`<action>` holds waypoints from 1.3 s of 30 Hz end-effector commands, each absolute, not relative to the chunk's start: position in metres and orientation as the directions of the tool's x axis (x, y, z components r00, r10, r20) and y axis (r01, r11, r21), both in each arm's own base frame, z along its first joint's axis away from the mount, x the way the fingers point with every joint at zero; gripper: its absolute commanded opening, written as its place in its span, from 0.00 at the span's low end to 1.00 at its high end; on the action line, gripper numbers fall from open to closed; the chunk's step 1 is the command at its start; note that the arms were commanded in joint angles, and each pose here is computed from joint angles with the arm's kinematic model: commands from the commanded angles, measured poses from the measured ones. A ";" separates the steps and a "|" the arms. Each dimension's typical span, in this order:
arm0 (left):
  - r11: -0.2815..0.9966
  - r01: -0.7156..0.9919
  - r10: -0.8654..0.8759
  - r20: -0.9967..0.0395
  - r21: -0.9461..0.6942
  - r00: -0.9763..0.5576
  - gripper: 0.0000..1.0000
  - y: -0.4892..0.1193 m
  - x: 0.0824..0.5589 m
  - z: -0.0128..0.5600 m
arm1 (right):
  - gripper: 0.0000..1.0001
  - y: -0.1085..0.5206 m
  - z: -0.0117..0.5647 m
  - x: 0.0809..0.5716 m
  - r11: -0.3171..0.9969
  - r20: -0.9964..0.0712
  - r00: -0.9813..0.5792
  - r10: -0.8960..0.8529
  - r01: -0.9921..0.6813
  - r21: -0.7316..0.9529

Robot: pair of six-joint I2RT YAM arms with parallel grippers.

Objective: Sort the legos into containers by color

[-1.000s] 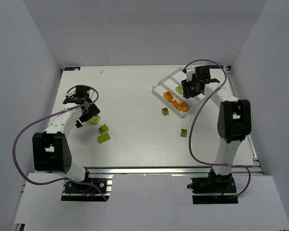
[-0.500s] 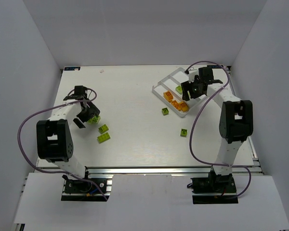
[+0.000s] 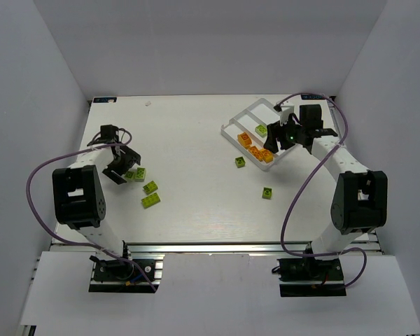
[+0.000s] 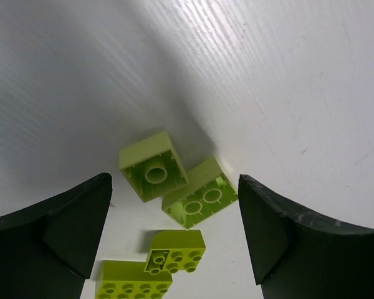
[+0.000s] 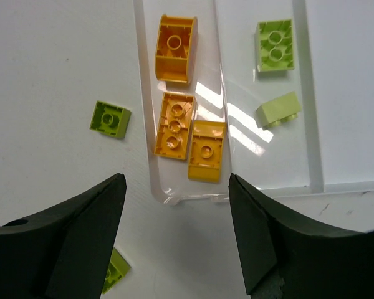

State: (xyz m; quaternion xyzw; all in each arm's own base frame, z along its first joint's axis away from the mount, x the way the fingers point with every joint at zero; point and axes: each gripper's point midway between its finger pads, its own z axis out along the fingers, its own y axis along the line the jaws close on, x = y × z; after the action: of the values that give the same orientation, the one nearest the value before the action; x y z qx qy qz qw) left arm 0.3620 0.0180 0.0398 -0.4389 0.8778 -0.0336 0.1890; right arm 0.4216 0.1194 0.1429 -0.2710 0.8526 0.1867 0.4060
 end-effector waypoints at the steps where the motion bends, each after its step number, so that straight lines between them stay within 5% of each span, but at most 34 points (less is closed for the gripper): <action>1: 0.574 -0.764 -0.816 -0.286 -0.296 -0.502 0.92 0.014 0.366 0.045 | 0.72 0.122 0.146 0.419 0.770 -0.808 -0.513 -0.291 -0.626 0.120; 7: 0.527 -0.787 -0.848 -0.266 -0.321 -0.459 0.93 0.021 0.366 0.035 | 0.72 0.124 0.144 0.417 0.764 -0.803 -0.519 -0.293 -0.632 0.130; 10: 0.515 -0.795 -0.855 -0.259 -0.322 -0.449 0.84 0.021 0.370 0.030 | 0.72 0.124 0.141 0.415 0.762 -0.798 -0.528 -0.291 -0.632 0.141; 22: 0.543 -0.764 -0.840 -0.251 -0.348 -0.482 0.27 0.017 0.385 0.040 | 0.72 0.120 0.142 0.411 0.764 -0.795 -0.533 -0.290 -0.629 0.143; 25: 0.622 -0.647 -0.783 -0.316 -0.442 -0.536 0.07 0.000 0.407 0.071 | 0.72 0.125 0.143 0.403 0.734 -0.796 -0.524 -0.303 -0.661 0.156; 28: 0.658 -0.409 -0.716 -0.356 -0.633 -0.601 0.01 -0.039 0.437 0.114 | 0.68 0.128 0.146 0.393 0.719 -0.811 -0.504 -0.299 -0.678 0.156; 31: 0.598 -0.127 -0.623 -0.359 -0.791 -0.695 0.01 -0.104 0.459 0.152 | 0.29 0.127 0.154 0.392 0.731 -0.845 -0.462 -0.268 -0.669 0.134; 32: 0.560 -0.081 -0.602 -0.338 -0.825 -0.723 0.01 -0.125 0.462 0.158 | 0.00 0.127 0.159 0.395 0.747 -0.859 -0.456 -0.234 -0.650 0.142; 39: 0.454 0.208 -0.336 -0.383 -0.866 -0.861 0.01 -0.292 0.496 0.161 | 0.00 0.117 0.169 0.399 0.807 -0.868 -0.466 -0.171 -0.572 0.148</action>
State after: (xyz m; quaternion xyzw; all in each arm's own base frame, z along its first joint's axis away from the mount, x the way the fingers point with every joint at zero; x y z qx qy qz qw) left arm 0.5008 -0.2208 0.1413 -0.1304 0.8353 -0.4558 0.2784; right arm 0.3866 0.1213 0.1451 -0.2428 0.8429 0.2255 0.4240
